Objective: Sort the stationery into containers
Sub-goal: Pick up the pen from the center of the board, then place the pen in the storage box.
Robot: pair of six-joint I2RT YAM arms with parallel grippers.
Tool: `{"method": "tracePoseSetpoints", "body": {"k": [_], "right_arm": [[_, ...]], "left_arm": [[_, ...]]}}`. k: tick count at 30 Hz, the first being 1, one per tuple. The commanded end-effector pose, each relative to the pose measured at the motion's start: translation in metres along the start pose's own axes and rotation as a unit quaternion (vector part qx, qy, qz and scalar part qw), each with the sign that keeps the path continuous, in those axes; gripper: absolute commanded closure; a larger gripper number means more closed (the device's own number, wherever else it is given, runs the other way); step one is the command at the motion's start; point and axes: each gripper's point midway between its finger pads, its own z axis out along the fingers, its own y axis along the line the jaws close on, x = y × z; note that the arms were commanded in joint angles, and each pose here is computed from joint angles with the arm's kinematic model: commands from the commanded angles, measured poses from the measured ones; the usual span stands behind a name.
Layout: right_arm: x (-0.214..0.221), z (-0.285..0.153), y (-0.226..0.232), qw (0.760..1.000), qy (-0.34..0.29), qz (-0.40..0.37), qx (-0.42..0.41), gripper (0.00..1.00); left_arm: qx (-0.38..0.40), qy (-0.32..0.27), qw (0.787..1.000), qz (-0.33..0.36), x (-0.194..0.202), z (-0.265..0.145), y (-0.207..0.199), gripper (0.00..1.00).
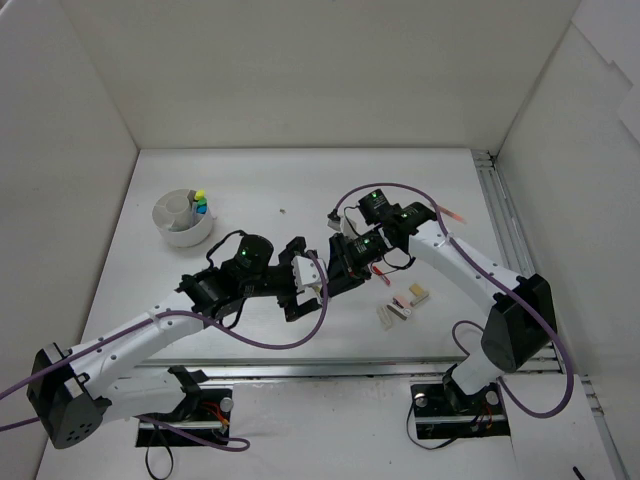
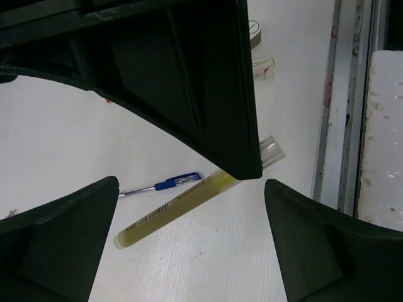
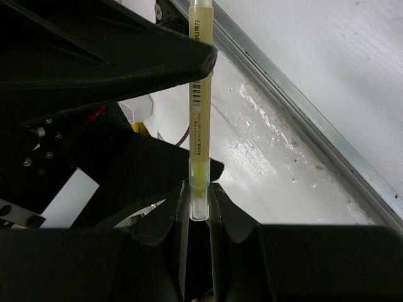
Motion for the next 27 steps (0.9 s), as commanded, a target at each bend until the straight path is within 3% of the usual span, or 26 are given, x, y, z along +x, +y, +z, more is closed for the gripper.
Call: {"method": "tracePoseSetpoints", "body": {"k": [1,3,7,12,16,17,18,19,22,23,25,27], "right_arm": [[0.004,-0.010,0.027,0.999,0.009,0.005,-0.035,1.00],[0.005,-0.011,0.031,0.999,0.009,0.003,-0.038,1.00],[0.005,-0.012,0.035,0.999,0.004,0.001,-0.036,1.00],[0.003,-0.007,0.040,0.999,0.008,-0.009,-0.034,1.00],[-0.003,-0.004,0.040,1.000,0.004,-0.016,-0.025,1.00],[-0.004,-0.005,0.040,1.000,0.001,-0.017,-0.024,1.00],[-0.006,-0.006,0.041,1.000,-0.004,-0.022,-0.021,1.00],[-0.007,-0.006,0.041,0.999,-0.004,-0.024,-0.021,1.00],[-0.009,-0.007,0.042,0.999,-0.010,-0.033,-0.018,0.93],[-0.011,-0.008,0.041,0.999,-0.014,-0.036,-0.015,0.83],[-0.014,-0.011,0.041,0.999,-0.025,-0.046,-0.009,0.77],[-0.022,-0.020,0.041,0.997,-0.050,-0.054,0.000,0.63]], "left_arm": [[-0.042,-0.018,0.998,0.052,-0.027,-0.006,0.019,0.05],[-0.040,-0.020,0.997,0.056,-0.028,-0.005,0.016,0.10],[-0.041,-0.020,0.997,0.058,-0.030,-0.003,0.014,0.32],[-0.037,-0.033,0.997,0.064,-0.038,-0.002,0.012,0.49],[-0.029,-0.046,0.996,0.067,-0.045,-0.003,0.009,0.68],[-0.028,-0.047,0.996,0.067,-0.045,-0.004,0.008,0.73],[-0.029,-0.052,0.996,0.068,-0.047,-0.004,0.008,0.95],[-0.032,-0.057,0.996,0.066,-0.048,-0.005,0.008,1.00],[-0.046,-0.066,0.995,0.066,-0.051,-0.008,0.011,1.00],[-0.047,-0.068,0.995,0.063,-0.051,-0.009,0.011,1.00],[-0.063,-0.076,0.993,0.061,-0.054,-0.013,0.015,1.00],[-0.086,-0.074,0.992,0.048,-0.049,-0.014,0.020,1.00]]}}
